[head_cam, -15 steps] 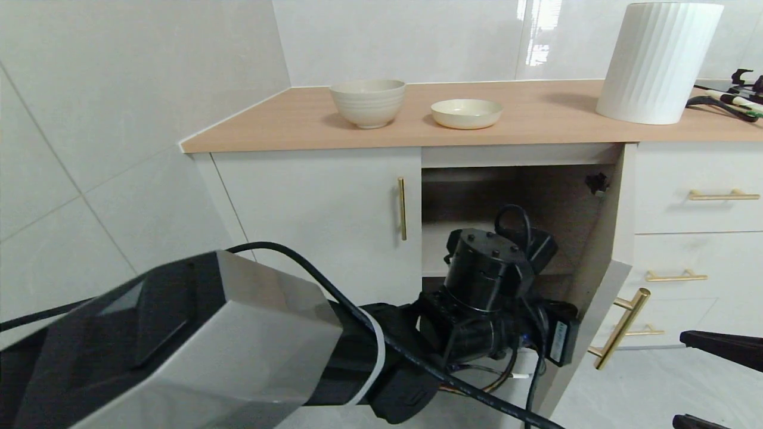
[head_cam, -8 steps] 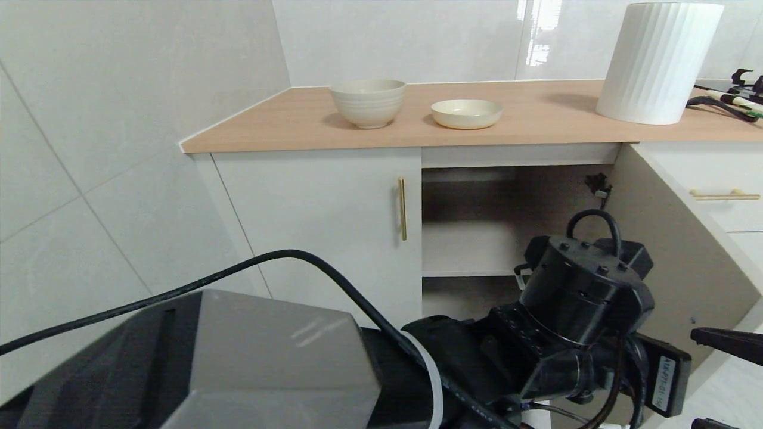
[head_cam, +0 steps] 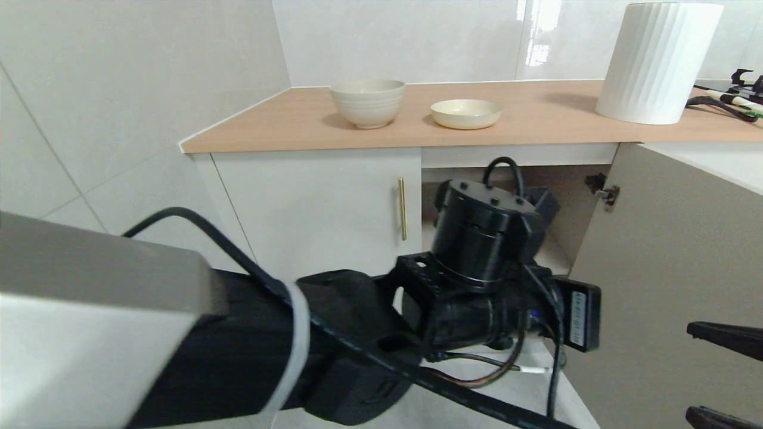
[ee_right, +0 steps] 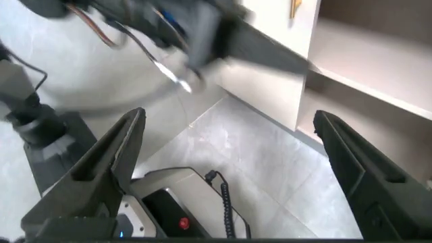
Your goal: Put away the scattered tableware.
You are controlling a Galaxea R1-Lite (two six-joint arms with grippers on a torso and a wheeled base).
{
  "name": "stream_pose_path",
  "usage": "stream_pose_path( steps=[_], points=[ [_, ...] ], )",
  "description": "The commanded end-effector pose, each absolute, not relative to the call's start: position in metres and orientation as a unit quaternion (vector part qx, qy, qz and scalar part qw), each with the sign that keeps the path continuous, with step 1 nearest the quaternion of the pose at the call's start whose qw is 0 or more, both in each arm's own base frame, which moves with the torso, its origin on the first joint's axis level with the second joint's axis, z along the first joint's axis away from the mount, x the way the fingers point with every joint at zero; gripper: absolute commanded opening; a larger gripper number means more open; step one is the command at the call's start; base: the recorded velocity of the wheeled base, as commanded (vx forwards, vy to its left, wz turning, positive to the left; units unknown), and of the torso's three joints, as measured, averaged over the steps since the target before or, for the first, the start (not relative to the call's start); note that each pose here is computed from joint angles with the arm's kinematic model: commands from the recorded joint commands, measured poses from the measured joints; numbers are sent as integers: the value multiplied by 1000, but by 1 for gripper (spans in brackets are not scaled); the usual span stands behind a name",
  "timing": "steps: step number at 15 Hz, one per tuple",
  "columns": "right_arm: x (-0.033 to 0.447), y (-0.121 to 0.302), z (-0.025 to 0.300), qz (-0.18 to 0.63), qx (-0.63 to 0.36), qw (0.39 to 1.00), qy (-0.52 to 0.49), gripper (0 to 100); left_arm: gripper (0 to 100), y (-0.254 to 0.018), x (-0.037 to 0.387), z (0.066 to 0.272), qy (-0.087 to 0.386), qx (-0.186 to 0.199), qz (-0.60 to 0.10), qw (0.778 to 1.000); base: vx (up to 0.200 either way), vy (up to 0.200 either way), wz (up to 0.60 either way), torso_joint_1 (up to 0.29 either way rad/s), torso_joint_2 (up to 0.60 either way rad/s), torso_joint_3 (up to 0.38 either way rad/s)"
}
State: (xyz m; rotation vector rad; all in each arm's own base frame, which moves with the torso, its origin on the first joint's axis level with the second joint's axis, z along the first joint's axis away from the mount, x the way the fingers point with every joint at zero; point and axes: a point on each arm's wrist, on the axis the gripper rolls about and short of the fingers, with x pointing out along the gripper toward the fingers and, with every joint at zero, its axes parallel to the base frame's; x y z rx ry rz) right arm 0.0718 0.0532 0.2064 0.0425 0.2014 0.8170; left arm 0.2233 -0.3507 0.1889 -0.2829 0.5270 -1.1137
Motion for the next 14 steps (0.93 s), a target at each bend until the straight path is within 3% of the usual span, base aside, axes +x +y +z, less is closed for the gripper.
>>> stream_pose_path(
  steps=[1,3,6,10,11,14],
  points=[
    [94,63,217,376,33,918,119,100,0,-276,222,224,217,-151,-478,838,0,0,0,0,0,0],
    [126,79,227,363,42,920,141,100,0,-208,211,236,193,-150,-433,868,0,0,0,0,0,0],
    [183,95,230,331,48,935,120,100,0,-135,194,236,162,-140,-364,906,0,0,0,0,0,0],
    [226,102,215,302,48,941,146,100,0,-87,175,226,164,-149,-293,930,0,0,0,0,0,0],
    [228,100,213,296,49,942,150,100,100,-85,176,226,167,-148,-285,932,0,0,0,0,0,0],
    [220,94,217,271,47,950,146,100,100,-81,180,235,149,-146,-280,937,0,0,0,0,0,0]
  ],
)
